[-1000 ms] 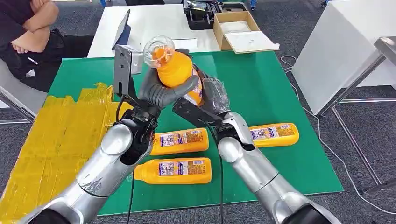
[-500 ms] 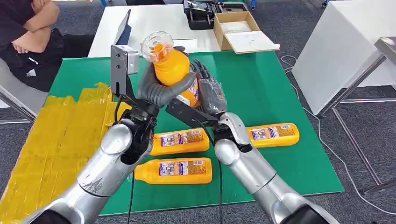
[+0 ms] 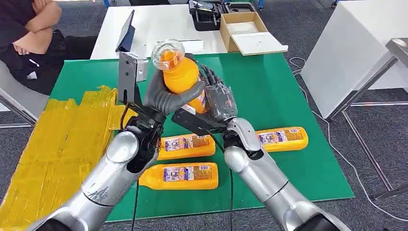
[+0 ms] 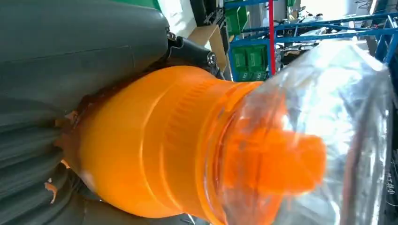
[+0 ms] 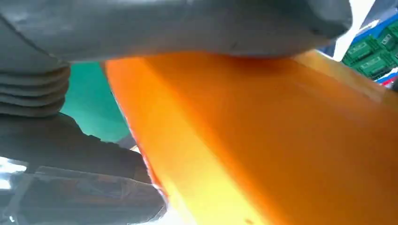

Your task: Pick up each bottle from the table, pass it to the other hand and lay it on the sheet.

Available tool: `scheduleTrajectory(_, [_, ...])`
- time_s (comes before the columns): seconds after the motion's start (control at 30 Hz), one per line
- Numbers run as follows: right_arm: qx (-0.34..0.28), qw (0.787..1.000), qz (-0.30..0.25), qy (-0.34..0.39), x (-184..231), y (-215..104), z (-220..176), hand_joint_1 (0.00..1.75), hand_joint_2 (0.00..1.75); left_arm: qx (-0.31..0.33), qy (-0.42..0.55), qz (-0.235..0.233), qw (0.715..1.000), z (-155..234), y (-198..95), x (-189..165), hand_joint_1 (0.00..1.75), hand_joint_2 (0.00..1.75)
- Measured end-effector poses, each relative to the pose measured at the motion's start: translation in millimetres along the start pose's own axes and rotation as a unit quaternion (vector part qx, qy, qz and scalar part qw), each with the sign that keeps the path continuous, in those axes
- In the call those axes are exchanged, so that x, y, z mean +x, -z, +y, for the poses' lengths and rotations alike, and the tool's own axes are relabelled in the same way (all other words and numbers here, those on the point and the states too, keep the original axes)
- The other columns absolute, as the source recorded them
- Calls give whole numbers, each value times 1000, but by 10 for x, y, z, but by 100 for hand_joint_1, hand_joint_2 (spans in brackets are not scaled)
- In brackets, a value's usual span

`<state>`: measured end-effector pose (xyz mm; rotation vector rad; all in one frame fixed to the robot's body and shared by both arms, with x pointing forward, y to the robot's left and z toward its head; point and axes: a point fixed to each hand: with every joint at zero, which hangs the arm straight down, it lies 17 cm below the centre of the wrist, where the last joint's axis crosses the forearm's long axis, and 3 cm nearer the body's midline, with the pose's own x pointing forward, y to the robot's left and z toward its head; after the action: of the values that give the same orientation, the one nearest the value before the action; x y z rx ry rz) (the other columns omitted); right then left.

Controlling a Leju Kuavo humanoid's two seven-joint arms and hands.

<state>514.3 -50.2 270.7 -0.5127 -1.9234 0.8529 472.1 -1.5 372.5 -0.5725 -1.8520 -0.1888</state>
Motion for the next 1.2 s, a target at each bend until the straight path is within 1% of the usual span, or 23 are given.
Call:
scheduleTrajectory(0.37, [3, 999, 28, -37, -488, -205, -116, 0, 0, 21, -14, -14, 1000, 193, 17, 82, 175, 175])
scheduleTrajectory(0.53, [21, 998, 12, -51, -488, -286, -56, 0, 0, 40, -24, -26, 999, 329, 57, 181, 175, 175])
scheduleTrajectory(0.67, [39, 998, -18, -56, -370, -438, 21, 0, 0, 73, -24, -56, 995, 663, 156, 457, 175, 175])
scheduleTrajectory(0.8, [51, 997, -37, -52, -293, -631, 64, 0, 0, 114, -29, -87, 989, 1156, 199, 766, 175, 175])
scheduleTrajectory(0.93, [56, 996, -46, -48, -309, -836, 29, 0, 0, 162, -17, -125, 979, 1705, 144, 1125, 175, 175])
scheduleTrajectory(1.0, [57, 996, -47, -48, -319, -880, 4, 0, 0, 174, -14, -136, 975, 1840, 120, 1230, 175, 175])
scheduleTrajectory(1.2, [52, 996, -53, -48, -292, -910, -55, 0, 0, 183, -12, -142, 973, 1944, 90, 1298, 175, 175])
